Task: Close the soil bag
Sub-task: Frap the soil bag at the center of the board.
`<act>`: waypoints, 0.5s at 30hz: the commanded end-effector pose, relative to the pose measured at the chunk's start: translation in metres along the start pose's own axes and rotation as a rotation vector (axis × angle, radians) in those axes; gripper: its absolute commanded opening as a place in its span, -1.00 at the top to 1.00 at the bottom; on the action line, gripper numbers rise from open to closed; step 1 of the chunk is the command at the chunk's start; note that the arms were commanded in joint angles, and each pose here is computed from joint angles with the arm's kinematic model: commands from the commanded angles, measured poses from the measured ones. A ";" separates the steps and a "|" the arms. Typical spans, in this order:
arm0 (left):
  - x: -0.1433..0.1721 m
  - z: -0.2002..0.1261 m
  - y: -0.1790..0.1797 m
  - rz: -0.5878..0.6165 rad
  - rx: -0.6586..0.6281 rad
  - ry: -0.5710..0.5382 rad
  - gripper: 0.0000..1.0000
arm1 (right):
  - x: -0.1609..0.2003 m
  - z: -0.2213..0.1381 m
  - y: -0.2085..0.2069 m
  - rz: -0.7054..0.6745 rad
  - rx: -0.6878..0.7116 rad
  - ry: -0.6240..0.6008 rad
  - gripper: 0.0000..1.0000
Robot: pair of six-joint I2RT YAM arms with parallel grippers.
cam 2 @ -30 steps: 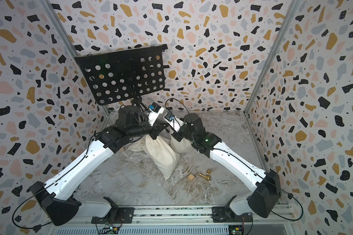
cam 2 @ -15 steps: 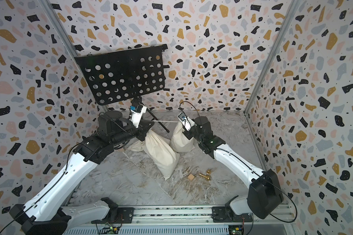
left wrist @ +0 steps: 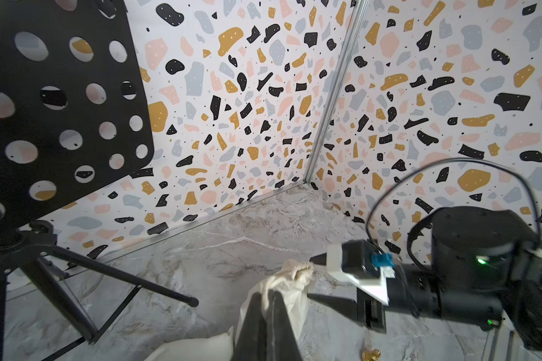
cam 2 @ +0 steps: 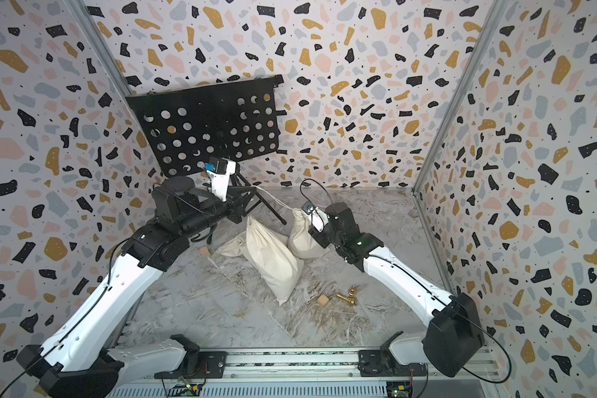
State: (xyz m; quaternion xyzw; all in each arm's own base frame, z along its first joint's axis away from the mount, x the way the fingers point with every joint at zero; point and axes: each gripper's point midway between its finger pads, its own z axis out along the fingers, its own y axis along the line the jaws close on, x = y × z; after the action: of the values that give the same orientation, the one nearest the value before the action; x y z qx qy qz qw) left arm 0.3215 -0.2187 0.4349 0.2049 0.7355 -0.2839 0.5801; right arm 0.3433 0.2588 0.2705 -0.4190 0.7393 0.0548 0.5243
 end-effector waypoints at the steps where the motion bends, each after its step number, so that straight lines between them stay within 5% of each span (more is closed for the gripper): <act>1: -0.025 -0.002 -0.008 -0.008 0.044 -0.079 1.00 | -0.064 -0.031 0.003 -0.013 0.019 -0.177 -0.28; 9: -0.028 -0.010 -0.010 -0.003 0.045 -0.087 1.00 | -0.119 -0.020 0.017 -0.045 0.112 -0.273 -0.21; 15: -0.032 -0.018 -0.012 0.006 0.040 -0.103 1.00 | -0.118 -0.009 0.011 -0.061 0.196 -0.230 0.22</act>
State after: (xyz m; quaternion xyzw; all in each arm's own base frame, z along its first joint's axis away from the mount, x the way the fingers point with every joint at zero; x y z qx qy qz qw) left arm 0.3164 -0.2205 0.4396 0.2044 0.7306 -0.2999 0.5784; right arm 0.3332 0.3378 0.3459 -0.4114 0.6663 0.0449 0.6203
